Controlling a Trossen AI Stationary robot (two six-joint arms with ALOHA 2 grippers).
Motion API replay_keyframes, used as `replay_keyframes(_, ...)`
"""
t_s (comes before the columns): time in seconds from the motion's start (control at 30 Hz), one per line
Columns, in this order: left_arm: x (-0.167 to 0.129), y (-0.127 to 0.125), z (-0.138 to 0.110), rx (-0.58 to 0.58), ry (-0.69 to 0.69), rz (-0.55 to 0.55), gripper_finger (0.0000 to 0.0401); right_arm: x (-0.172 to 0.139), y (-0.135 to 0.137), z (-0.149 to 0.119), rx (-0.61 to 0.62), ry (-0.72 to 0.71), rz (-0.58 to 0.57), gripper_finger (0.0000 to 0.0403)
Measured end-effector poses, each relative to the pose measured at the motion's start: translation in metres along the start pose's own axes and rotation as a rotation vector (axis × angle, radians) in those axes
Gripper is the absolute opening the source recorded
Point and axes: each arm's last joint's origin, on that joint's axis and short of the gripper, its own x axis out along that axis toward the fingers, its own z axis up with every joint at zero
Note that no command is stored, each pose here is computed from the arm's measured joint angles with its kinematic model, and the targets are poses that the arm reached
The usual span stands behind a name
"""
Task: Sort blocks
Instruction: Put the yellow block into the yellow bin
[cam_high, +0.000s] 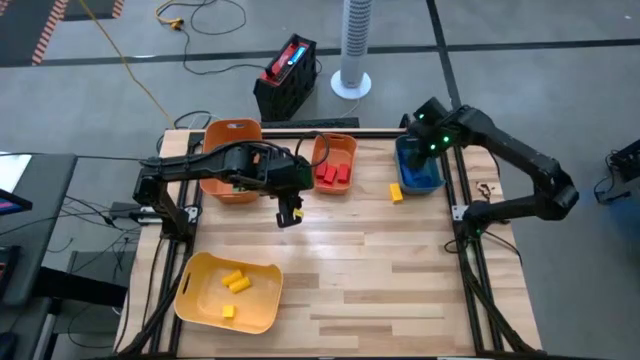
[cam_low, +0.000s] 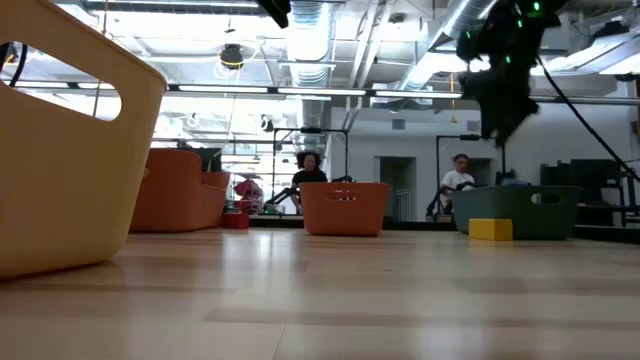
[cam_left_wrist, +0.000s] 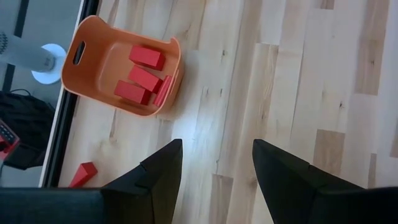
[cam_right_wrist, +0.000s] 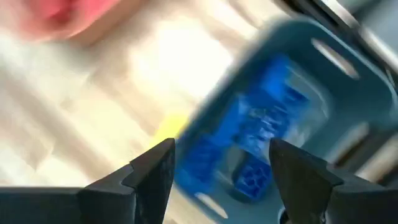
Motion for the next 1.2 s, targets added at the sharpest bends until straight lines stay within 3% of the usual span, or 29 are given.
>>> replay_keyframes(0.13, 0.000, 0.000, 0.000, 0.004, 0.000, 0.000, 0.0189, -0.004, 0.046, -0.001, -0.304, 0.023, 0.068, 0.0270)
replay_keyframes(0.3, 0.000, 0.000, 0.000, -0.003, 0.000, -0.007, 0.0189, 0.017, 0.094, -0.009, -0.540, 0.142, 0.112, 0.0271)
replay_keyframes(0.47, 0.000, -0.002, 0.000, -0.009, 0.003, -0.032, 0.0189, 0.042, 0.119, -0.012, -0.714, 0.237, 0.129, 0.0279)
replay_keyframes(0.77, 0.000, -0.003, -0.001, -0.036, 0.015, -0.058, 0.0189, 0.079, 0.124, -0.009, -0.868, 0.384, 0.123, 0.0352)
replay_keyframes(0.9, -0.001, -0.004, -0.001, -0.038, 0.015, -0.060, 0.0189, 0.093, 0.120, -0.005, -0.937, 0.431, 0.035, 0.0393)
replay_keyframes(1.2, -0.001, -0.004, -0.001, -0.038, 0.016, -0.059, 0.0189, 0.115, 0.110, -0.001, -0.994, 0.522, 0.017, 0.0395)
